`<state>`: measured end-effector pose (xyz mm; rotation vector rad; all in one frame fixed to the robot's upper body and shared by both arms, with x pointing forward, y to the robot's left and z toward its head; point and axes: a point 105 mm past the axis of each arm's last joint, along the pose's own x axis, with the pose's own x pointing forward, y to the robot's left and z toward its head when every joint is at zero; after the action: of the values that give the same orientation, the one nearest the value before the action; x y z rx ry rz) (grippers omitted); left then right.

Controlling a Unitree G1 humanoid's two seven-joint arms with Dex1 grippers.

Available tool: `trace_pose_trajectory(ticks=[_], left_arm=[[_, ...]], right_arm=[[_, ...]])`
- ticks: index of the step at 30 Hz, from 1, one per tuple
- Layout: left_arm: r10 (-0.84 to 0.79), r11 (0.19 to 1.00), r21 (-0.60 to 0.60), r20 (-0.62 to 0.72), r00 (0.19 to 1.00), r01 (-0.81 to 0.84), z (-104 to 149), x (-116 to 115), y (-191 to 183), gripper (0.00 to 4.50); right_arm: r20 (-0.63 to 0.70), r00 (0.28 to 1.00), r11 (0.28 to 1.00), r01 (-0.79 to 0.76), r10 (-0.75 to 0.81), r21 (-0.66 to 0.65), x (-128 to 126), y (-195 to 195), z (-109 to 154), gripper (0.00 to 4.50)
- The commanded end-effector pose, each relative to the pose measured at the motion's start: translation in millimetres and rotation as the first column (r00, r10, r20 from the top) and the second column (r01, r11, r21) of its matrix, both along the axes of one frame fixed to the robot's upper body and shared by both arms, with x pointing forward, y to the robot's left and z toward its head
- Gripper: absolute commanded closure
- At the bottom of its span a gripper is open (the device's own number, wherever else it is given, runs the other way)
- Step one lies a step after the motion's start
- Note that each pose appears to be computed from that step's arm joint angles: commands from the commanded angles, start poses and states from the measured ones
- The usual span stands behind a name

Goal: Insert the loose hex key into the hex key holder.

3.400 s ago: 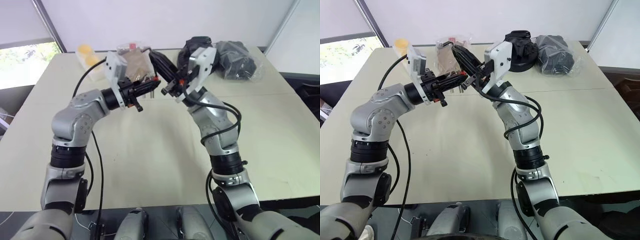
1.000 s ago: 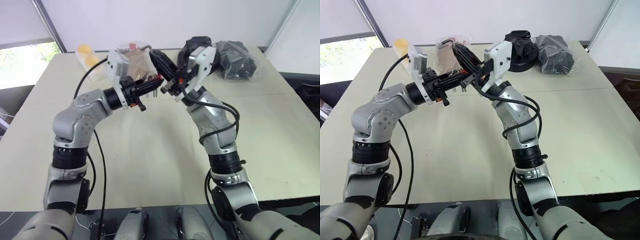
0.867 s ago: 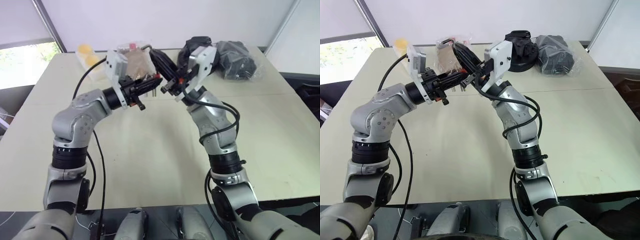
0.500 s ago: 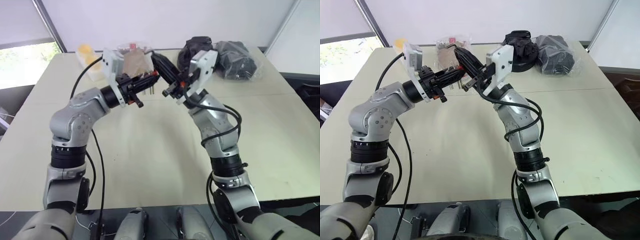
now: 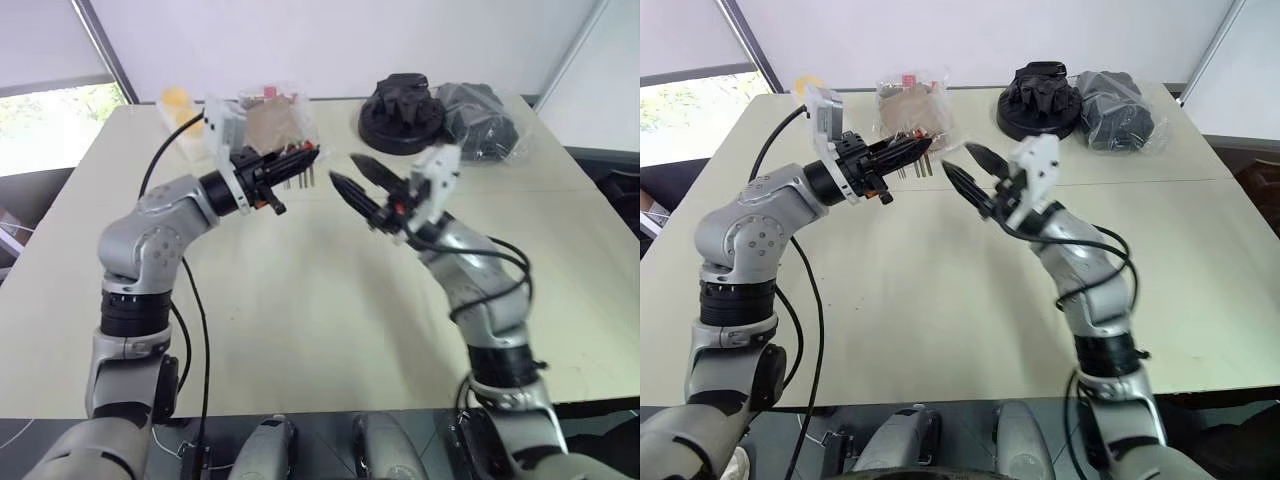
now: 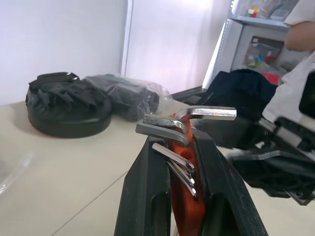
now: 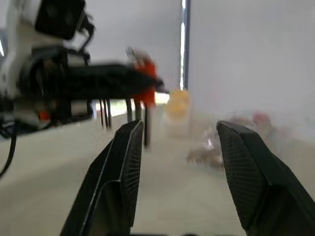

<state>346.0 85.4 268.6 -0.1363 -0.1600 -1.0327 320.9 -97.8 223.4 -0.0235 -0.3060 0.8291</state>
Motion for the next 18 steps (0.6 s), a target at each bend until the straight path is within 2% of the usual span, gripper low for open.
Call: trace_pose_trajectory(ticks=[1,8,14,18], left_arm=[[-0.034,0.999,-0.014,0.007,0.999,0.034,3,-7,-5,4.5],[-0.141,0.988,-0.085,-0.218,0.966,0.125,-45,0,-36,4.5],[-0.249,0.967,-0.165,-0.453,0.856,0.194,-93,-4,-77,4.5],[-0.265,0.96,-0.241,-0.623,0.736,0.143,-120,-2,-90,4.5]], right_arm=[[0.012,1.0,0.999,0.005,-0.005,-0.042,-19,-24,7,2.07],[-0.029,0.997,0.984,0.071,-0.077,-0.161,-26,-56,-1,2.07],[-0.003,0.991,0.97,0.131,-0.134,-0.203,-27,-72,5,2.07],[0.004,0.988,0.967,0.153,-0.156,-0.205,-29,-73,6,2.07]])
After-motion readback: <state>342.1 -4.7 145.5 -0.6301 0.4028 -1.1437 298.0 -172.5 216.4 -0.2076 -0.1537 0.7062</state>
